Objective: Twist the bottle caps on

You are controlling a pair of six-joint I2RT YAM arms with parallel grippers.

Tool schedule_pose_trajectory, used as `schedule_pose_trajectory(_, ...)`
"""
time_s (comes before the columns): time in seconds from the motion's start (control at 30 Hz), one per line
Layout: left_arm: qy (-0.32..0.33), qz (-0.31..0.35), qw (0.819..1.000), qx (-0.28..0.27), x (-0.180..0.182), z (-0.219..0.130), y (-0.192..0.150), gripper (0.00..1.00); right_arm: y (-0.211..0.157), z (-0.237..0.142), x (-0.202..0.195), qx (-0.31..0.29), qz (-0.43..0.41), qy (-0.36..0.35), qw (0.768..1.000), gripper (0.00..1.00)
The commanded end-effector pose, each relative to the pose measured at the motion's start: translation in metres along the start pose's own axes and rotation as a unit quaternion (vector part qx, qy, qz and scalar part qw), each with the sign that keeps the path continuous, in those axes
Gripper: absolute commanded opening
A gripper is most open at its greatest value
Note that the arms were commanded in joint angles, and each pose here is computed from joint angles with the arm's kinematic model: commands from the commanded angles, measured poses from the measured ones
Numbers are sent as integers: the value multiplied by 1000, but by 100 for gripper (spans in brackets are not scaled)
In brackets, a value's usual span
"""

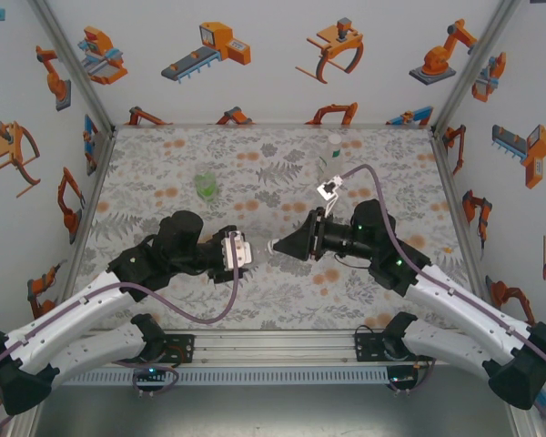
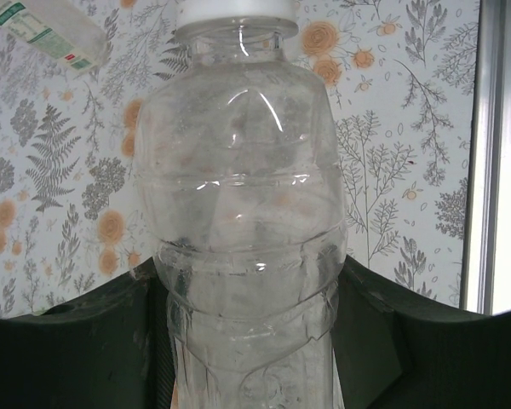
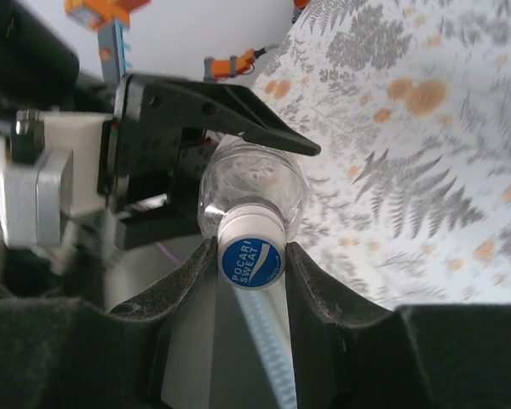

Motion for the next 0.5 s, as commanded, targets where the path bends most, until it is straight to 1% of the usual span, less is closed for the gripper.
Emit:
schedule_pose_trajectory(0.0, -10, 6, 1000, -29, -2, 0, 11, 0, -8, 5, -24, -8, 209, -58, 976, 0)
schedule_pose_trajectory(0.07, -12, 5, 1000, -28, -2, 1, 10, 0, -9, 9, -23, -1, 242, -49, 969, 0)
schedule_pose_trajectory(0.13, -12, 3, 1000, -26, -1, 2, 10, 0, -12, 11, -26, 13, 266, -63, 962, 0)
schedule_pose_trajectory(0.23, -8, 1, 1000, -24, 0, 2, 9, 0, -14, 10, -28, 27, 274, -85, 958, 1)
schedule_pose_trajectory(0.33, -5, 0, 1000, -21, 1, 3, 8, 0, -15, 9, -29, 27, 275, -90, 957, 5)
schedule_pose_trajectory(0.47, -5, -1, 1000, -19, 1, 3, 8, 0, -11, 10, -25, 29, 262, -84, 961, 16)
Point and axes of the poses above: each hand's point on the last joint's axis, 136 mm out from that joint toward the fingers, its own z axis out along the fingers, its own x axis along the line the jaws close on, y = z × x, the point moved 4 cm from there along -z, back along the fingers, and after that the axes turned 11 degrees about -z, right-handed, at the moved point
